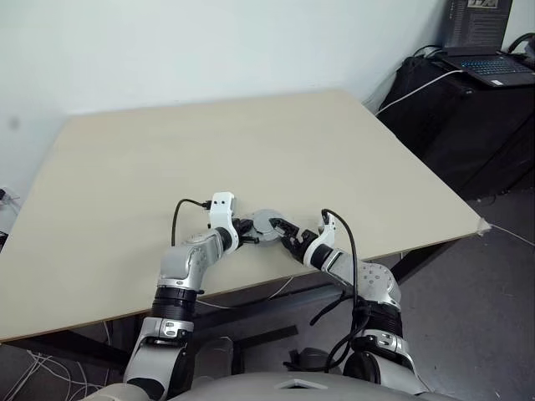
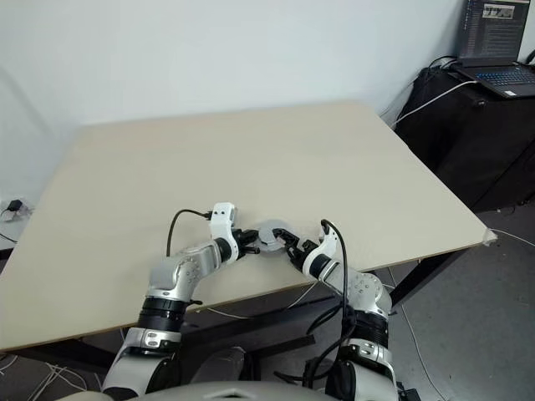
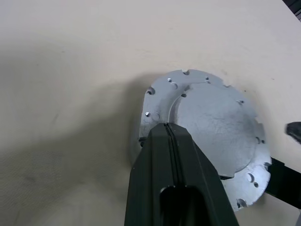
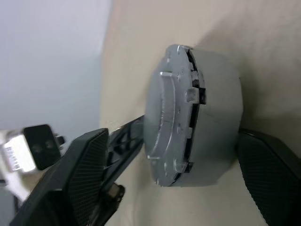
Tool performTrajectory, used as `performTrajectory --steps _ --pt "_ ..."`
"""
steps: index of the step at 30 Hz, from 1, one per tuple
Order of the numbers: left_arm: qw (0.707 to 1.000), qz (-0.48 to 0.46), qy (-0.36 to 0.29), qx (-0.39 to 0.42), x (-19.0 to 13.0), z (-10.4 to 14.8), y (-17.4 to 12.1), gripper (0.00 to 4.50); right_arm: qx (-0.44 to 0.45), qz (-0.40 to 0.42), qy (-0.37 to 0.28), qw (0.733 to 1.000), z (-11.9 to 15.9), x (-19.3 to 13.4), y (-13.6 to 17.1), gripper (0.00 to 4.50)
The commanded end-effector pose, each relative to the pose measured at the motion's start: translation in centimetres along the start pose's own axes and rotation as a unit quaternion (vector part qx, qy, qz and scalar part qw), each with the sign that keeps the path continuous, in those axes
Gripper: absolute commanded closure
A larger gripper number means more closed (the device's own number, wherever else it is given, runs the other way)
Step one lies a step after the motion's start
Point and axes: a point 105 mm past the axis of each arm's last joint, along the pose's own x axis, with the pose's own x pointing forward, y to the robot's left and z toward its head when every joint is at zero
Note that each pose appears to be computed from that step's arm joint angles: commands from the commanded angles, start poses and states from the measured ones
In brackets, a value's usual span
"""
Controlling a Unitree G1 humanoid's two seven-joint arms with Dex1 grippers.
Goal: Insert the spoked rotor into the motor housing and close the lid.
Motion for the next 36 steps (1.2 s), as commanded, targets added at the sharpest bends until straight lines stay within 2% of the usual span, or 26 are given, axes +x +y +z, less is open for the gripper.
performTrajectory --steps 1,22,34,36 --pt "0.998 -0.053 0.020 0.000 0.6 -0.9 -2.7 4.50 -0.009 0.105 0.023 0.994 -1.1 1.2 4.7 1.25" --pt "0.998 -0.054 0.021 -0.001 0.6 -1.1 -2.8 4.50 -0.038 0.058 0.045 0.997 -2.3 1.7 3.3 1.25" --pt "0.998 -0.057 0.022 0.001 0.6 -1.1 -3.0 4.50 -0.023 0.067 -0.012 0.997 -0.4 1.9 3.3 1.25" --pt "0.998 -0.057 0.022 0.002 0.6 -1.1 -3.0 4.50 -0.020 0.069 -0.019 0.997 -0.2 1.8 3.3 1.60"
